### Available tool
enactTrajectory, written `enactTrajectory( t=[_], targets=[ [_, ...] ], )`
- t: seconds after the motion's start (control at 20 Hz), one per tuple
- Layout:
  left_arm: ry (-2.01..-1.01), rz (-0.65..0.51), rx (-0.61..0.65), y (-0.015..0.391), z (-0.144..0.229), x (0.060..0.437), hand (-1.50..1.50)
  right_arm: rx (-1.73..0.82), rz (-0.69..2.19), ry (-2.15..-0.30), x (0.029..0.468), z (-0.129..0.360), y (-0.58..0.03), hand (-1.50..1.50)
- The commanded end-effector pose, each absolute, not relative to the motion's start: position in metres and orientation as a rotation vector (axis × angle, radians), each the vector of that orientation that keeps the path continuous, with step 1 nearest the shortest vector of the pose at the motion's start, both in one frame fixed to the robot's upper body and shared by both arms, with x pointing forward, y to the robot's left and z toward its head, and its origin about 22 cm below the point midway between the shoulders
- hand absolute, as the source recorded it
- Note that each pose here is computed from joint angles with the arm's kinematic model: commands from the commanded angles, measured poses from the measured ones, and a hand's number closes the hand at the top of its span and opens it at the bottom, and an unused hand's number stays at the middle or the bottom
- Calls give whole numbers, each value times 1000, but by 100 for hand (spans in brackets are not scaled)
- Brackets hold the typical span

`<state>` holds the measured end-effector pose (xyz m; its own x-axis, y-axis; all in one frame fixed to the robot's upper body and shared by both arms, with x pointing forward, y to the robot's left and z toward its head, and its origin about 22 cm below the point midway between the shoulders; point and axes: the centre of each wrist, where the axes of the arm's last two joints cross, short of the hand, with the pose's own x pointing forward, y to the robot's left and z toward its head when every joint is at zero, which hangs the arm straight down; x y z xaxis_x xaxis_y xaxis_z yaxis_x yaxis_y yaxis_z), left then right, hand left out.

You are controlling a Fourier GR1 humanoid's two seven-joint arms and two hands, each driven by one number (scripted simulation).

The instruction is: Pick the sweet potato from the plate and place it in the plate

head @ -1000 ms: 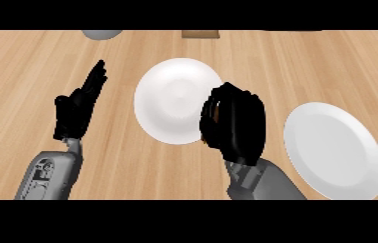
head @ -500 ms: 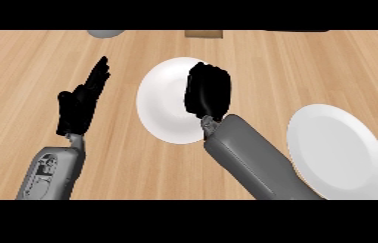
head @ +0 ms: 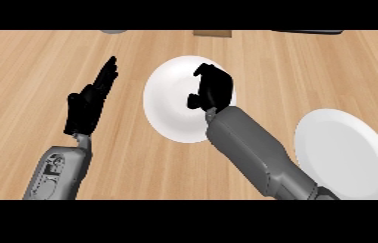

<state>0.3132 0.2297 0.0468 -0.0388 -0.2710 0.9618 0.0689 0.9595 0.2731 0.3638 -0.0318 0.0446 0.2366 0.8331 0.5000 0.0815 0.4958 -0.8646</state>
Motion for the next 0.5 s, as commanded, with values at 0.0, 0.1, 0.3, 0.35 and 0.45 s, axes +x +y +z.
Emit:
enactTrajectory(
  t=[0.0, 0.1, 0.3, 0.35, 0.45],
  targets=[
    [-1594, -291, 159, 235, 45, 318, 0, -915, 561, -1258, 372, 34, -34, -150],
    [-1604, -275, 164, 222, 58, 325, 0, -851, 528, -1289, 375, 37, -36, -150],
    [-1604, -294, 150, 212, 58, 324, 0, -736, 334, -1427, 366, 50, -27, -150],
    [-1591, -273, 141, 216, 48, 317, 0, -739, 271, -1471, 366, 50, -29, -150],
    [-1566, -272, 155, 234, 39, 312, 0, -728, 181, -1514, 357, 40, -33, -150]
  ],
)
